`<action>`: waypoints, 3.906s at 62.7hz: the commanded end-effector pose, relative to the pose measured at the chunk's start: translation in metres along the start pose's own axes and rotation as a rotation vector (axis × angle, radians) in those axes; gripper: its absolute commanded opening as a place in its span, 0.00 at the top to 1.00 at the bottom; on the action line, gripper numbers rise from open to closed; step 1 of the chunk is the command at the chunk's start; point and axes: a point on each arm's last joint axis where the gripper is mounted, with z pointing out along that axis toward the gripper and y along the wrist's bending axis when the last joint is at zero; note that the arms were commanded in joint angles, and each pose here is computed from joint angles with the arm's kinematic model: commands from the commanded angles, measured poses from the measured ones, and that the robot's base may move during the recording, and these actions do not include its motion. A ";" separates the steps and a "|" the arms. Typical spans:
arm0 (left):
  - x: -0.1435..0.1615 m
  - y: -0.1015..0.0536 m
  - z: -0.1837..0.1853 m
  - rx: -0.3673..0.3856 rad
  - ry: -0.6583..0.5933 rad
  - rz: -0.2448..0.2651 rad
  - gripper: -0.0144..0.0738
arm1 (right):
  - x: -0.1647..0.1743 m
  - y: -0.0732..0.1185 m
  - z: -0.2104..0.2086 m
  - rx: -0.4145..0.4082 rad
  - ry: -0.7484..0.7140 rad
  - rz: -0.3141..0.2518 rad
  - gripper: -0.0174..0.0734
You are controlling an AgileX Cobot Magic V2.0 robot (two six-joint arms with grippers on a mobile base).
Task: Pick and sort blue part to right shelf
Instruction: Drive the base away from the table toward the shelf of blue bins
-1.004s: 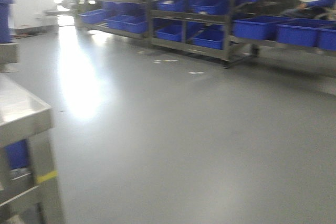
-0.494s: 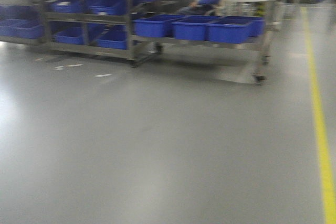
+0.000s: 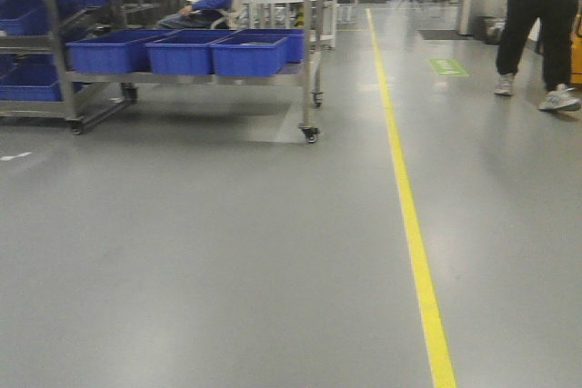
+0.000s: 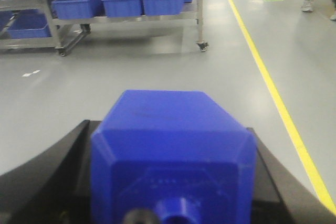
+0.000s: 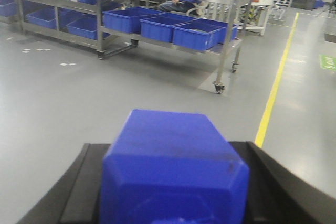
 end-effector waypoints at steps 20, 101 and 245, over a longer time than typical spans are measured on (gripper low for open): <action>-0.017 0.000 -0.002 0.009 -0.106 -0.008 0.43 | -0.017 0.002 -0.002 -0.027 -0.104 -0.039 0.43; -0.017 0.000 -0.002 0.009 -0.106 -0.008 0.43 | -0.016 0.002 -0.002 -0.026 -0.101 -0.039 0.43; -0.017 0.000 -0.001 0.007 -0.105 -0.008 0.43 | -0.017 0.002 -0.002 -0.026 -0.101 -0.039 0.43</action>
